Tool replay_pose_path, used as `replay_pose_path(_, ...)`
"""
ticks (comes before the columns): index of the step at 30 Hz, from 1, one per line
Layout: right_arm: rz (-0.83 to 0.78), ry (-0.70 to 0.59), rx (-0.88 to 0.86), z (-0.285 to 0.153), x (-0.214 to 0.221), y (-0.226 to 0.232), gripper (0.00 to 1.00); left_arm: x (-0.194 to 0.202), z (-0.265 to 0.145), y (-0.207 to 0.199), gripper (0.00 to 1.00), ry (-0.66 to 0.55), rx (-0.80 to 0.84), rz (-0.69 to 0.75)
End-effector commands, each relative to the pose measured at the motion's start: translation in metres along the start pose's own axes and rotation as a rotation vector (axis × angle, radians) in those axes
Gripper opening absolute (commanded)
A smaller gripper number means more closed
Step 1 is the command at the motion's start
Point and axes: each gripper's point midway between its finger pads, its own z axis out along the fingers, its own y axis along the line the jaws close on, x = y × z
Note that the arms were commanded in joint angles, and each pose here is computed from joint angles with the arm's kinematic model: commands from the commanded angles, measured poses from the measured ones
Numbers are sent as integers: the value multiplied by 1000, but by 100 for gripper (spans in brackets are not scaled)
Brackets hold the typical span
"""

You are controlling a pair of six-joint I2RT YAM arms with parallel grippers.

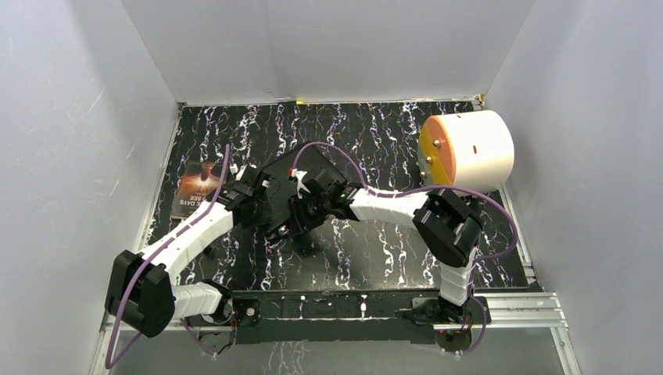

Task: Pack up texas hold em set

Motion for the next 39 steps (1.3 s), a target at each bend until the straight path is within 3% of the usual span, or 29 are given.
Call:
replay_pose_path(1, -45, -91, -74, -11, -33, 28, 49, 13, 4, 9, 37, 44, -32, 15)
replay_pose_path(19, -1, -77, -67, 1, -36, 26, 45, 19, 6, 10, 35, 62, -26, 20)
replay_pose_path(29, 19, 39, -30, 12, 5, 7, 27, 22, 8, 11, 34, 66, -25, 22)
replay_pose_path(39, -46, 7, 54, 26, 15, -15, 17, 21, 9, 7, 34, 77, -17, 30)
